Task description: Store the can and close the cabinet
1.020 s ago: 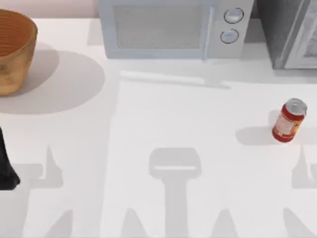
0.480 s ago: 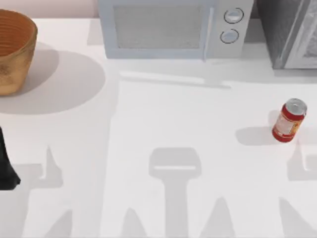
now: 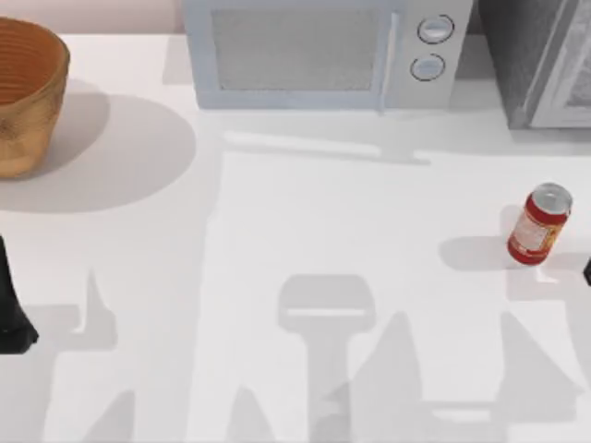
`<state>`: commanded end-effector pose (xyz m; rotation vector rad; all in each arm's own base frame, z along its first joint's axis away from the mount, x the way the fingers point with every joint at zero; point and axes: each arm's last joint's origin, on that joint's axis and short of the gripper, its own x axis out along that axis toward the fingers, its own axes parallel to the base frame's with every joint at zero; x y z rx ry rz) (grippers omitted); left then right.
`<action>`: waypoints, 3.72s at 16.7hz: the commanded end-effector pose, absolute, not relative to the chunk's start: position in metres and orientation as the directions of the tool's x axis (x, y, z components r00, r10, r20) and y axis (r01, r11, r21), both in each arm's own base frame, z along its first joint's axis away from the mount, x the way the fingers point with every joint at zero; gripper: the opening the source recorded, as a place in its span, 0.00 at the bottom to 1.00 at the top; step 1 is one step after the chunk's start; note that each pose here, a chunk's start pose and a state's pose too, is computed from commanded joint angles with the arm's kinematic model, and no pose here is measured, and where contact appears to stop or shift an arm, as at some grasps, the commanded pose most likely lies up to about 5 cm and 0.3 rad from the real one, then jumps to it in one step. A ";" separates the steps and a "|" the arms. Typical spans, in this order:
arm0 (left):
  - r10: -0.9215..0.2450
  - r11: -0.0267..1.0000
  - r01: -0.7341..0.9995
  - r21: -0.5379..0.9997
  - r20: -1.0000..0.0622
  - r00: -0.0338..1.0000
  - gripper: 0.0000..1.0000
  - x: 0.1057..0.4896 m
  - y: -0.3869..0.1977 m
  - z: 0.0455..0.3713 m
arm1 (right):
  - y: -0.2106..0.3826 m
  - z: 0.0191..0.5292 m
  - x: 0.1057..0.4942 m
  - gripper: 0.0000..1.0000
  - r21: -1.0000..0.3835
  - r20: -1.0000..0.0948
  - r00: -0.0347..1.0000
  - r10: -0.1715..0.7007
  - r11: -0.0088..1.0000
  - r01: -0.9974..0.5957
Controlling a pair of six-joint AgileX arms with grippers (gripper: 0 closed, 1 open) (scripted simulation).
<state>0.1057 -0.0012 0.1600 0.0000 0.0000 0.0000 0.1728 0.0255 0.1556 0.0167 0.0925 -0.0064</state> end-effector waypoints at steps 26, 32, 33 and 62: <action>0.000 1.000 0.000 0.000 0.000 1.000 1.00 0.106 -0.001 0.160 | 0.080 0.039 0.215 1.00 -0.002 -0.209 0.978 -0.012 1.000 0.012; 0.000 1.000 0.000 0.000 0.000 1.000 1.00 0.106 -0.001 0.160 | 0.081 0.039 0.232 1.00 0.002 -0.192 0.981 -0.009 1.000 0.010; 0.000 1.000 0.000 0.000 0.000 1.000 1.00 0.106 -0.001 0.160 | 0.081 0.038 0.235 1.00 0.002 -0.193 0.981 -0.009 1.000 0.010; 0.000 1.000 0.000 0.000 0.000 1.000 1.00 0.106 -0.001 0.160 | 0.079 0.035 0.267 0.10 0.002 -0.193 0.981 -0.009 1.000 0.010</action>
